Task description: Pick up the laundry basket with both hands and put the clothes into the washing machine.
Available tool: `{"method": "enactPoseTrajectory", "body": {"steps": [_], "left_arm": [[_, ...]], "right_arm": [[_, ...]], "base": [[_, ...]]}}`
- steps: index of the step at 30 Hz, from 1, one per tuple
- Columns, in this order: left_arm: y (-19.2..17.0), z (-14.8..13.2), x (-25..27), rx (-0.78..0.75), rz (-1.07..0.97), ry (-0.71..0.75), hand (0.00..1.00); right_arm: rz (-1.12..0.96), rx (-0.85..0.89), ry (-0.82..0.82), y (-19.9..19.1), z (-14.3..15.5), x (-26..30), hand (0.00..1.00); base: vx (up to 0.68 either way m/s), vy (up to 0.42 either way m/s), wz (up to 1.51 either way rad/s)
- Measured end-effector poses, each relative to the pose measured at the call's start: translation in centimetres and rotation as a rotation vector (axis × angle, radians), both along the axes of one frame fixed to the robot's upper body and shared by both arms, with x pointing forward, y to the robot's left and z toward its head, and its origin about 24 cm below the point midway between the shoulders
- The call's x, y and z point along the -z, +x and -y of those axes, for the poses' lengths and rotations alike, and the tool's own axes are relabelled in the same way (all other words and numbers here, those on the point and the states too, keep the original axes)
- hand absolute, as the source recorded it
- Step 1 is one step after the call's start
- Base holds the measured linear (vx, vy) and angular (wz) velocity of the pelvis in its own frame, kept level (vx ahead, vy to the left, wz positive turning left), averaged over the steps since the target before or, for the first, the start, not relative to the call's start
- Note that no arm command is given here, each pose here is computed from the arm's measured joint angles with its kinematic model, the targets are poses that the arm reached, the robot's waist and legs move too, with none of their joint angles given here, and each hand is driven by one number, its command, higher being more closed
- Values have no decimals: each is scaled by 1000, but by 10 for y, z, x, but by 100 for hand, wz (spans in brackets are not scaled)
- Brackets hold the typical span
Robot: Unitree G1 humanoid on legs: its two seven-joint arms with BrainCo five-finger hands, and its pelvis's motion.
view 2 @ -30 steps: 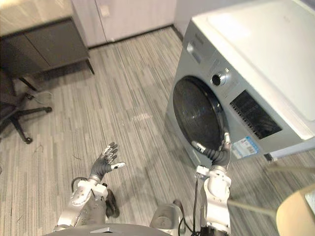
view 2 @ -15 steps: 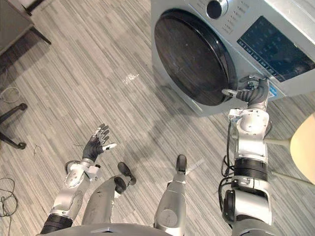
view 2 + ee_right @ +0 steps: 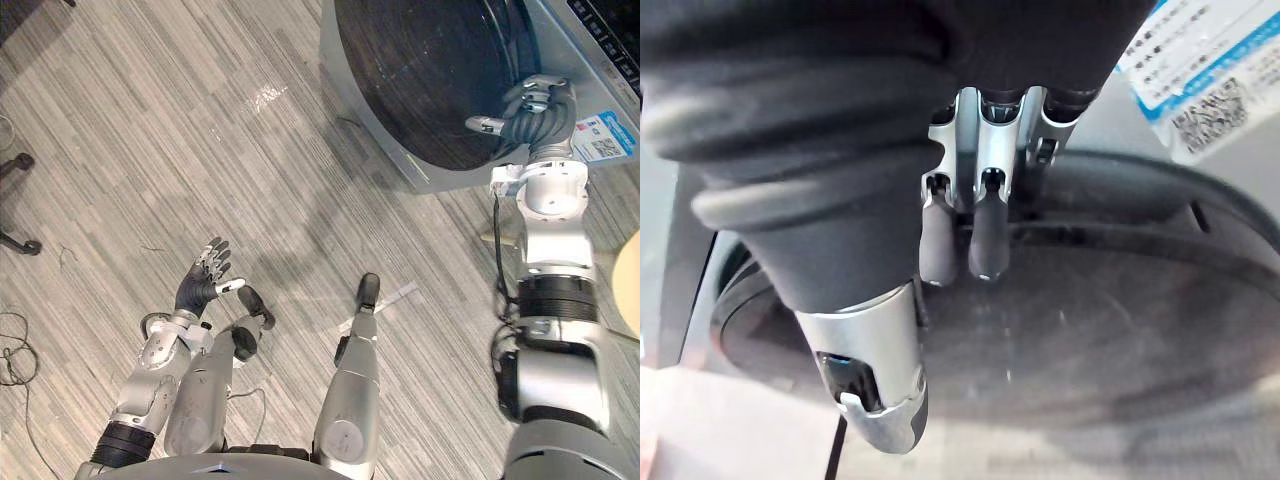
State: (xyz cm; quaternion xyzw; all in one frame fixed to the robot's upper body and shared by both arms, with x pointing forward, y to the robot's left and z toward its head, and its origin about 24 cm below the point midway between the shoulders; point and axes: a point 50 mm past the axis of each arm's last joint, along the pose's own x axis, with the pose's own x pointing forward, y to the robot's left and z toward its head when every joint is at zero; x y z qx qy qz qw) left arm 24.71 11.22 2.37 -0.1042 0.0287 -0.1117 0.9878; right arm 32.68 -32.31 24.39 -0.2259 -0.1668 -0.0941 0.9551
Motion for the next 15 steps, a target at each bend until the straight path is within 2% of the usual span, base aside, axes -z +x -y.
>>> {"method": "enactPoseTrajectory", "body": {"steps": [2,4,8,10,13,15], "left_arm": [[1,1,-2,40,19,38,0],[1,0,-2,47,21,42,0],[3,-3,-4,65,32,65,0],[7,-3,-8,66,50,69,0],[12,-12,-12,35,66,79,0],[13,-21,-14,7,70,88,0]], "right_arm": [[-127,-174,-1,-1,-9,13,0],[-189,-243,-21,-2,-15,18,0],[-363,-512,-39,-3,-54,44,0],[-533,-654,0,-6,-74,75,0],[-733,-758,162,-22,-90,132,0],[-791,-757,212,-33,-90,154,0]], "base": [[-66,-15,9],[-61,-28,9],[-100,-43,3],[-113,-49,6],[-123,-49,22],[-98,-22,20]]}}
